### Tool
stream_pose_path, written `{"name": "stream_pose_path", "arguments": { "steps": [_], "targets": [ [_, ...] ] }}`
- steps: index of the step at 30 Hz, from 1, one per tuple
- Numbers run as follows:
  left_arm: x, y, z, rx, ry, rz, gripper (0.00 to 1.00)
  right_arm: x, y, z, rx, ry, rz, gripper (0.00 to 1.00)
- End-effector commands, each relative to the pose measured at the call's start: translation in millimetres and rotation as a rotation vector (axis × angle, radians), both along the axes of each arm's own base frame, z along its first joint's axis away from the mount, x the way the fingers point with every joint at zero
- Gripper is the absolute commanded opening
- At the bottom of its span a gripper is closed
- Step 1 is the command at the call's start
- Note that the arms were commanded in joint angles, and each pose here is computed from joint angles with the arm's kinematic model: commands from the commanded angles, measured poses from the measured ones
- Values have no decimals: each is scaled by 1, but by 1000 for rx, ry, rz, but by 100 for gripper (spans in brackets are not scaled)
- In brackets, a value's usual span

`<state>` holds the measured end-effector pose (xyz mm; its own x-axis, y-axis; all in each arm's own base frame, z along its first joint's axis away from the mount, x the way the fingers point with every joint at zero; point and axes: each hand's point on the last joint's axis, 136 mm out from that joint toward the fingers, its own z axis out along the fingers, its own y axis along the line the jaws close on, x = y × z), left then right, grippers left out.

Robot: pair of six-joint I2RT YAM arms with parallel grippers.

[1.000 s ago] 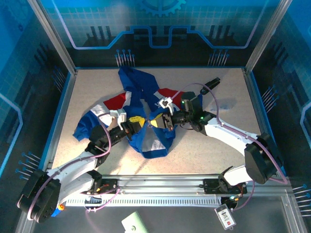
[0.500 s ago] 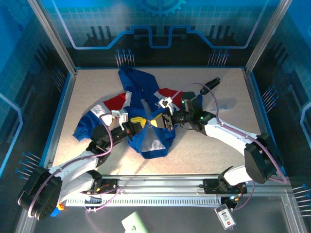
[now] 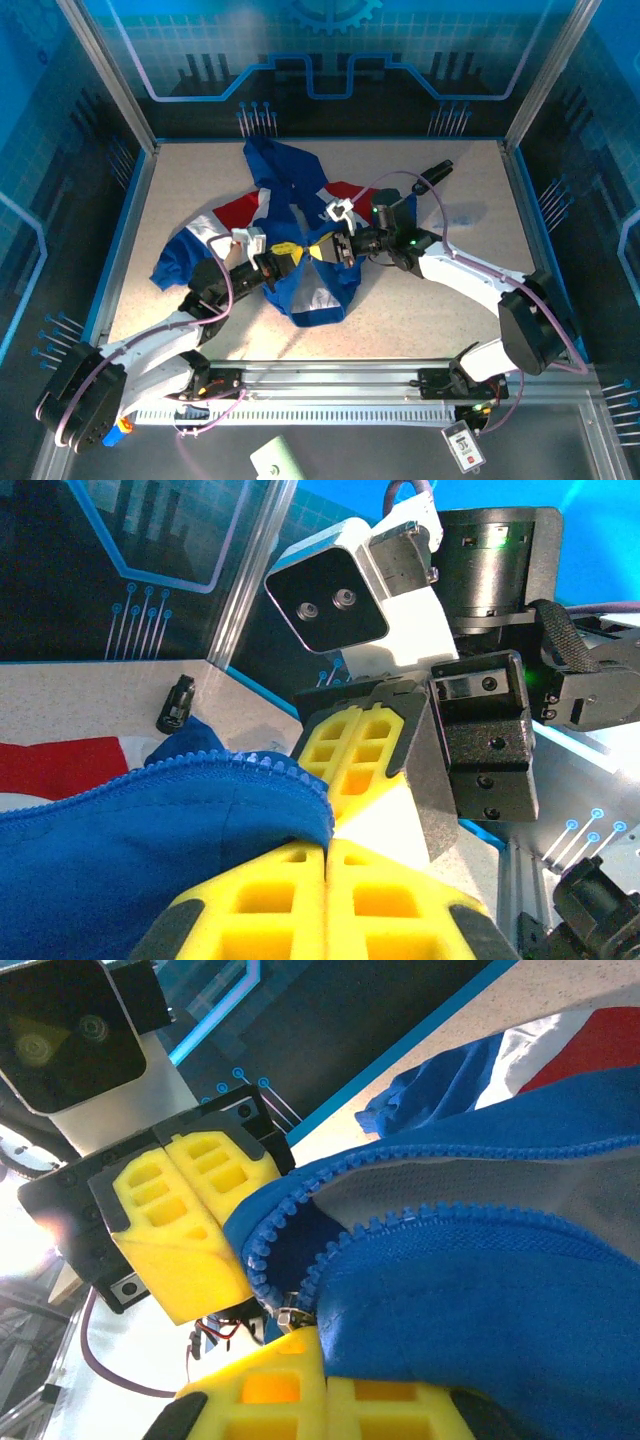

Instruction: Zip up the jacket

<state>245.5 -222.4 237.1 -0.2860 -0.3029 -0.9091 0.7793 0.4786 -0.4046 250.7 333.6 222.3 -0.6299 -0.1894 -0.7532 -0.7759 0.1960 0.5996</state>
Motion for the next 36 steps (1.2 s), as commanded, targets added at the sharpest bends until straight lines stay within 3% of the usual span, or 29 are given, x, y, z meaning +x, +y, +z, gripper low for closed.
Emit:
{"name": "stream_pose_path", "arguments": {
  "steps": [1, 9, 23, 36],
  "targets": [
    [-1, 1, -2, 40, -25, 29, 0, 0, 6, 14, 43, -46, 11, 0],
    [2, 21, -12, 112, 2, 147, 0, -1, 4, 15, 45, -51, 9, 0],
    [-5, 13, -16, 114, 19, 82, 0, -2, 6, 13, 31, -43, 9, 0],
    [-19, 1, -23, 253, 94, -36, 0, -3, 4, 11, -18, -52, 19, 0]
  ]
}}
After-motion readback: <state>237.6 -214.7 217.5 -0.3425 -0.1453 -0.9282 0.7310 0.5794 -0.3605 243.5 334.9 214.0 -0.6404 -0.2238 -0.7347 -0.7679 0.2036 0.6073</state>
